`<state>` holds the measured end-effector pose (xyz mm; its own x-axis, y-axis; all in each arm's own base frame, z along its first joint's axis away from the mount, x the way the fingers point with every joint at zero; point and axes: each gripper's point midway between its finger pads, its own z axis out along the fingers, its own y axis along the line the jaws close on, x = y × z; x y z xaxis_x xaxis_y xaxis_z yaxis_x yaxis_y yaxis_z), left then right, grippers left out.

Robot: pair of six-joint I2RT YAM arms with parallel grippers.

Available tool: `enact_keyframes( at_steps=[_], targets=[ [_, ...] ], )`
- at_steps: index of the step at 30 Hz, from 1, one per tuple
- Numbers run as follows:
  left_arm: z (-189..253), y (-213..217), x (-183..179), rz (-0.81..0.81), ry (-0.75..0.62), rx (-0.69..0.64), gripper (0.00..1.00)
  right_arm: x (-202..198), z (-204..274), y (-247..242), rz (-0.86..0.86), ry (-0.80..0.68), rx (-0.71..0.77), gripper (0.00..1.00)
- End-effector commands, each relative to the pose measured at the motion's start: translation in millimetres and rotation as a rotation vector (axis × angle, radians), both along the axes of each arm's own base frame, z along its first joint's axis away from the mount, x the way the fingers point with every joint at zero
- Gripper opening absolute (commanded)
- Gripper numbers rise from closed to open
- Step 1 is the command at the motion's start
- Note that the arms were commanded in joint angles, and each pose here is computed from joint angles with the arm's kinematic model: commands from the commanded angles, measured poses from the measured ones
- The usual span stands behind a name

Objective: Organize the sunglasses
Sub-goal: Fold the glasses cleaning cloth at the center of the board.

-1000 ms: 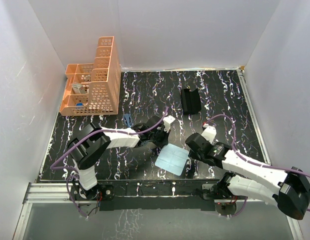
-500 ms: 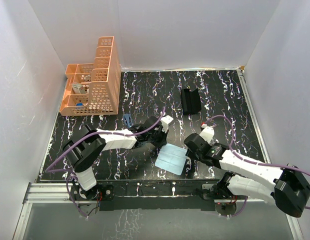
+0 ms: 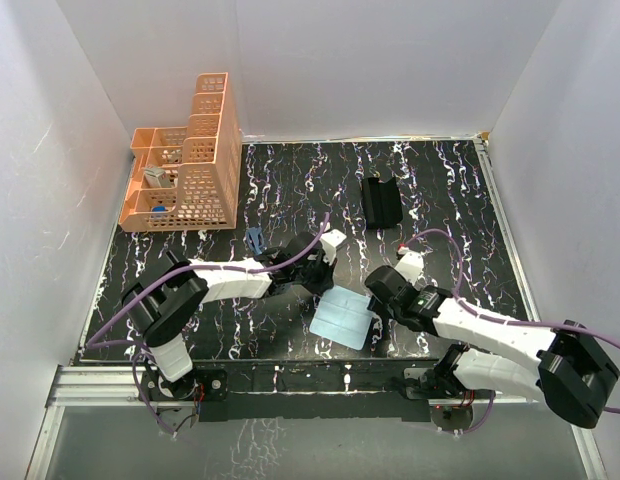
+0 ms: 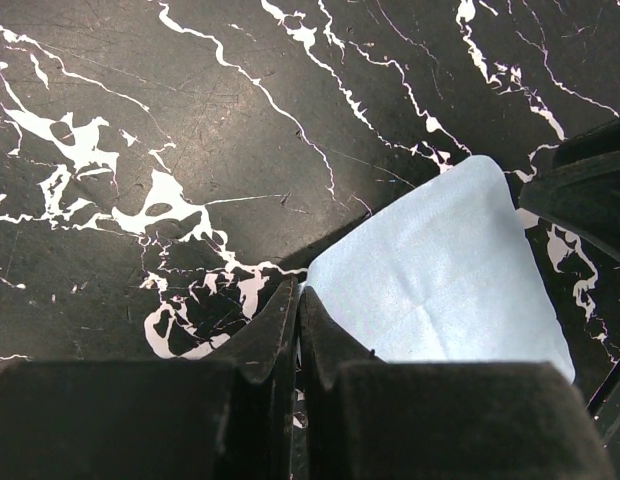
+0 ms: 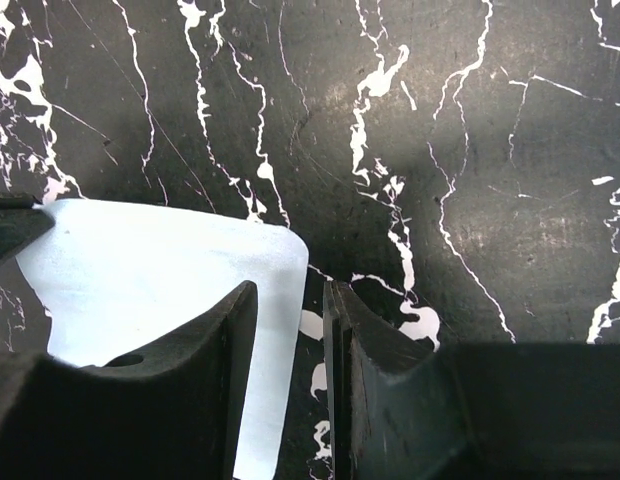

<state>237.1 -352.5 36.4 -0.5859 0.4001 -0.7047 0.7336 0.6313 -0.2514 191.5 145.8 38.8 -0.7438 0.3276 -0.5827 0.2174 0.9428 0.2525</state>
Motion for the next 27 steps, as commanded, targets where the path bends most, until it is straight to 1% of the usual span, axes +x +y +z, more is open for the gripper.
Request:
enact_keyframes(
  at_steps=[1,14,27],
  targets=[
    [19.0,0.0,-2.4,-0.004,-0.025,-0.045,0.0,14.8,7.1,5.4,-0.009,-0.053,0.028,0.32],
    [18.0,3.7,-6.5,-0.005,-0.041,-0.069,0.0,21.5,-1.7,-2.2,-0.01,-0.046,0.079,0.33],
    [21.3,4.7,-7.8,-0.012,-0.05,-0.079,0.0,22.3,-13.0,8.3,0.023,-0.025,0.108,0.33]
  ],
)
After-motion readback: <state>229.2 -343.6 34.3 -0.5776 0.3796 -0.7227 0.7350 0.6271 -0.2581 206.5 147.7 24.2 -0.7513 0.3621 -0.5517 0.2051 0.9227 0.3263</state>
